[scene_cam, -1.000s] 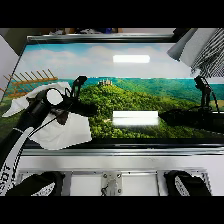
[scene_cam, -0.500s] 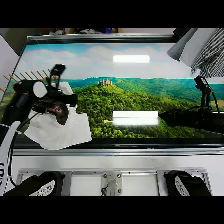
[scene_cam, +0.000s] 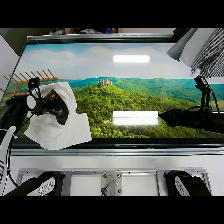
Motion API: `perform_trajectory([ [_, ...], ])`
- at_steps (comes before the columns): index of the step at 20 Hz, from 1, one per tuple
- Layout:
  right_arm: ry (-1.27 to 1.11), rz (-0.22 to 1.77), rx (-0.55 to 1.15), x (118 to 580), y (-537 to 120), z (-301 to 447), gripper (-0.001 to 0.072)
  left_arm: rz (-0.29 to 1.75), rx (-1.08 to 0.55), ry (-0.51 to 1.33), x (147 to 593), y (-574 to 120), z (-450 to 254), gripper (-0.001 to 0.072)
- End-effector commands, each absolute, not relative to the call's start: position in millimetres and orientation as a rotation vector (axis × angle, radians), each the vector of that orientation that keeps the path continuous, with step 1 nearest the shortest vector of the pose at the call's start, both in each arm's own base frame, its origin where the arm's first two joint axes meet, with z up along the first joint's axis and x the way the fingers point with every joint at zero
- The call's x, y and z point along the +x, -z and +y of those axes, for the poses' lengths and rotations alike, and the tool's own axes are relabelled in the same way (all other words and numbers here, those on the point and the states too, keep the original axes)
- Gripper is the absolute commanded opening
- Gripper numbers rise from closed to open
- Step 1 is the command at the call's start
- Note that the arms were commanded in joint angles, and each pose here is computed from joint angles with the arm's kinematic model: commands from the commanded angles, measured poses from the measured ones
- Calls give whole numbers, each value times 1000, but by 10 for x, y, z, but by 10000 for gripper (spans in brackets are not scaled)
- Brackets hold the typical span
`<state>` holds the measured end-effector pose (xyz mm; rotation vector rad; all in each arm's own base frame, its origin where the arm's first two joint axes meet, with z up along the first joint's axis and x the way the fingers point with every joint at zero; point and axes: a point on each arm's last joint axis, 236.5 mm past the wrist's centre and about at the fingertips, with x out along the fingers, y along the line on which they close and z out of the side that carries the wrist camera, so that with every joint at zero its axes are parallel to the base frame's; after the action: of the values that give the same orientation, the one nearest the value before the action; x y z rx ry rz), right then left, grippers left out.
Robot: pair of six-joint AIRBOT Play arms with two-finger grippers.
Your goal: Fold the clothes and pants, and hang the long-sleeved shirts on hangers.
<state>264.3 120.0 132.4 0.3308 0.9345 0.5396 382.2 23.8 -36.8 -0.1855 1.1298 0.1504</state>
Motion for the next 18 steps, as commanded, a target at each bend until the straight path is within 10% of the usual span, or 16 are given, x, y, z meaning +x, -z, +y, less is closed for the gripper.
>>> perform_trajectory([
  [1, -541, 936, 331, 2642, -1321, 1202, 10, 1106, -242, -141, 3873, 613, 121, 687],
  [4, -541, 936, 331, 2643, -1320, 1202, 10, 1179, -232, -115, 3848, 817, -40, 663],
  [6, -541, 936, 331, 2642, -1321, 1202, 10, 1225, -218, -93, 3888, 811, -182, 89],
  [7, -541, 936, 331, 2642, -1321, 1202, 10, 1220, -206, -71, 3966, 722, -277, 9],
  [18, -485, 837, 334, 2873, -1427, 1106, 9, 606, -316, 613, 4473, -1841, -3429, 9],
])
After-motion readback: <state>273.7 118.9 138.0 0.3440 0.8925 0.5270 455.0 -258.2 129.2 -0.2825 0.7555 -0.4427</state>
